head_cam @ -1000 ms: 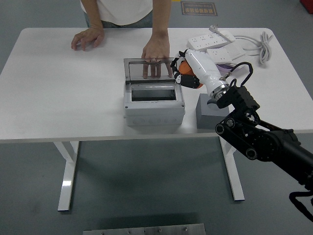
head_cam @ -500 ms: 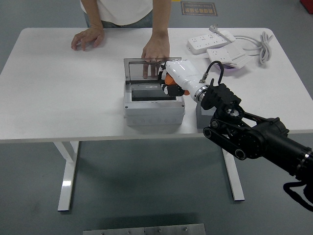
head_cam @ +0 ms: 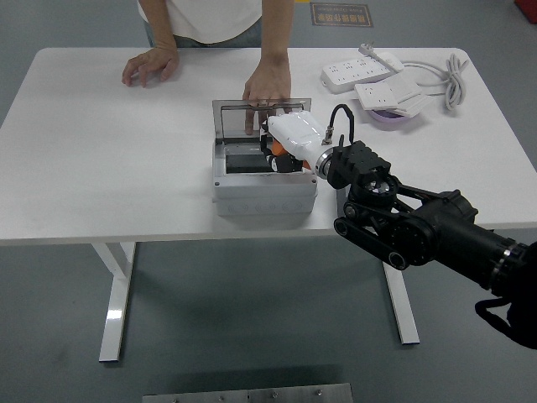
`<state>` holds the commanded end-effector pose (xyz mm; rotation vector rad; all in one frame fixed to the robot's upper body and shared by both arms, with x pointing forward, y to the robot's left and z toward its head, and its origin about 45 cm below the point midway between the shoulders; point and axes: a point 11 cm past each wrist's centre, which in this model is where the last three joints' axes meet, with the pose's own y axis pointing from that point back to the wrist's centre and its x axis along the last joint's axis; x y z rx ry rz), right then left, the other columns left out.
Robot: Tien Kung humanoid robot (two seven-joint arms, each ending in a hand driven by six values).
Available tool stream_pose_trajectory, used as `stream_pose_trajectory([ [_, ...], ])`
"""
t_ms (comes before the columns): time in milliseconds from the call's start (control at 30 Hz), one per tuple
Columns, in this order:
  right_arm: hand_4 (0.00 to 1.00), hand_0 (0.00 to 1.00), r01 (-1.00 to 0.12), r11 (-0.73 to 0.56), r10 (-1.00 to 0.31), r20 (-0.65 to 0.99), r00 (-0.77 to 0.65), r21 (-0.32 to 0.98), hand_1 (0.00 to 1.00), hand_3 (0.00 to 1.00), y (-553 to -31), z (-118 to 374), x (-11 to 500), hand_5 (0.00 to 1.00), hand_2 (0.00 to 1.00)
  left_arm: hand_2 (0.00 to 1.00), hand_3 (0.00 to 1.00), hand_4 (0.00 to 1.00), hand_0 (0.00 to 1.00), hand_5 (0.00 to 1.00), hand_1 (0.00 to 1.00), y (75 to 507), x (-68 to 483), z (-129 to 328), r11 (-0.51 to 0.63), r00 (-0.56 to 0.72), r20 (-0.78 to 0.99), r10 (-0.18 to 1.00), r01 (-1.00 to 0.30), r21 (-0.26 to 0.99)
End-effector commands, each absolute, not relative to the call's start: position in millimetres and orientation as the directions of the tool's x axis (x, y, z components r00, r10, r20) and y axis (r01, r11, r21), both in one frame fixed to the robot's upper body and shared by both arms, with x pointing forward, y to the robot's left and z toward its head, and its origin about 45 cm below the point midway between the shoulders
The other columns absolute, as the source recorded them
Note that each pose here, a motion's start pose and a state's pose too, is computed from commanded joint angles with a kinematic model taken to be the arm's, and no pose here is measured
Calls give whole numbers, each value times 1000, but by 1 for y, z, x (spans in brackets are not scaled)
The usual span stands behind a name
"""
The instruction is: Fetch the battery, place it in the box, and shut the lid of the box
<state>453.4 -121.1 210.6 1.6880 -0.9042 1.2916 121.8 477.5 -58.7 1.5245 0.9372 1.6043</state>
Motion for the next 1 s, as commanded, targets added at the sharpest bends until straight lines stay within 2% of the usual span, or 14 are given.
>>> stream_pose_trajectory([
  [667, 359, 217, -892, -441, -157, 969, 190, 103, 262, 350, -88, 225, 458, 2, 251, 663, 581, 594, 679, 216, 749, 480, 133, -54, -480, -31, 479, 877, -35, 877],
  [1000, 360, 215, -905, -417, -186, 967, 171, 80, 264, 349, -95, 219, 460, 2, 252, 662, 580, 592, 678, 217, 749, 481, 138, -52, -482, -26, 481, 876, -43, 875],
])
